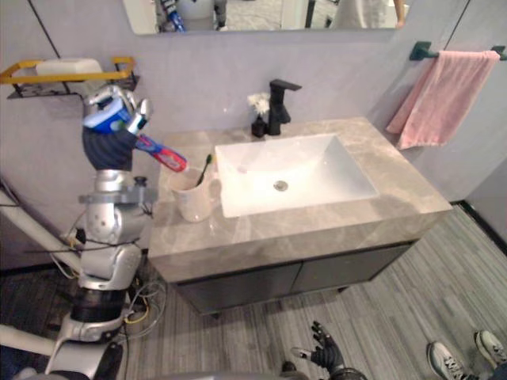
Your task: Organize washtable
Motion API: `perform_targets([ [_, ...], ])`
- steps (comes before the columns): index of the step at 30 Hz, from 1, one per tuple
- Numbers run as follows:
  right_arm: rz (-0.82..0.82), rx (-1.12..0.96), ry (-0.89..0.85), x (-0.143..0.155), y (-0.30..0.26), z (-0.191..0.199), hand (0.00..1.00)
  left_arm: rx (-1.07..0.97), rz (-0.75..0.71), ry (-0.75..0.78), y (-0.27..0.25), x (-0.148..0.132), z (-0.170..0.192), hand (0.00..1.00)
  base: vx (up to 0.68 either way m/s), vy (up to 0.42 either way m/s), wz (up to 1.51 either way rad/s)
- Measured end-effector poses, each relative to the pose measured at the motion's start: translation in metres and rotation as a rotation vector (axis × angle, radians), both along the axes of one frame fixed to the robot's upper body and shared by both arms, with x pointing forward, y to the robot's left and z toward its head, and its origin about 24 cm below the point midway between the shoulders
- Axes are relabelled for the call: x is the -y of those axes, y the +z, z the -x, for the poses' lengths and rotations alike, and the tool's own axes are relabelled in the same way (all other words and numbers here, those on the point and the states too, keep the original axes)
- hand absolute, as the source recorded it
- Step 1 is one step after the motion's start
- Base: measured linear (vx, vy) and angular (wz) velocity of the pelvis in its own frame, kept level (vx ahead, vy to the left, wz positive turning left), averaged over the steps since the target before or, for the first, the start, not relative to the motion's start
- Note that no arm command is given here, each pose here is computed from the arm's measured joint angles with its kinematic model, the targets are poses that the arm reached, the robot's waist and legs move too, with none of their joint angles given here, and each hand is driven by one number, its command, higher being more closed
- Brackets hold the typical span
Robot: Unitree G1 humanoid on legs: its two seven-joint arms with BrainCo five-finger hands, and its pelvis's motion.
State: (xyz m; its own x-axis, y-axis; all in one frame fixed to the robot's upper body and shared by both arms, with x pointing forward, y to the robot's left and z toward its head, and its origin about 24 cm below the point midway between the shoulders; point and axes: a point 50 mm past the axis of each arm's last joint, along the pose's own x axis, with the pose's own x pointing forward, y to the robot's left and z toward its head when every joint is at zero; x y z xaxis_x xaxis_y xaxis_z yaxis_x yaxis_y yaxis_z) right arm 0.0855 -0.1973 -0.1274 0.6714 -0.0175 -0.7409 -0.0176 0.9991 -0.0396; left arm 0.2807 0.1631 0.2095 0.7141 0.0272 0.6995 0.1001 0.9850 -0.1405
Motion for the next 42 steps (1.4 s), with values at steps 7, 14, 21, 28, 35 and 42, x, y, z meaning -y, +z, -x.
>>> perform_targets([
  [7,0.007,0.003,-0.006,0.0,0.0,-0.001,0.0,-0.027,-0.001,0.011,-0.001,-0.001,-0.01,1.0,0.0,0.0,0.0],
  [14,0.013,0.005,-0.011,0.001,0.0,-0.001,0.0,-0.09,-0.005,0.024,-0.01,-0.003,-0.019,1.0,0.0,0.0,0.0],
  [21,0.013,0.005,-0.012,0.001,0.0,-0.001,0.0,-0.108,-0.017,0.048,-0.013,-0.006,-0.021,1.0,0.0,-0.003,-0.02],
  [28,0.022,0.006,-0.008,0.004,0.001,-0.002,0.0,-0.24,-0.059,0.102,-0.038,-0.02,-0.032,0.0,0.0,0.0,0.0],
  [35,0.035,0.007,-0.003,0.008,0.002,-0.002,0.0,-0.248,-0.06,0.115,-0.04,-0.023,-0.032,0.0,-0.01,-0.006,0.0],
  [42,0.044,0.007,0.002,0.011,0.003,-0.002,0.0,-0.239,-0.057,0.113,-0.038,-0.023,-0.031,0.0,-0.01,-0.005,0.0],
])
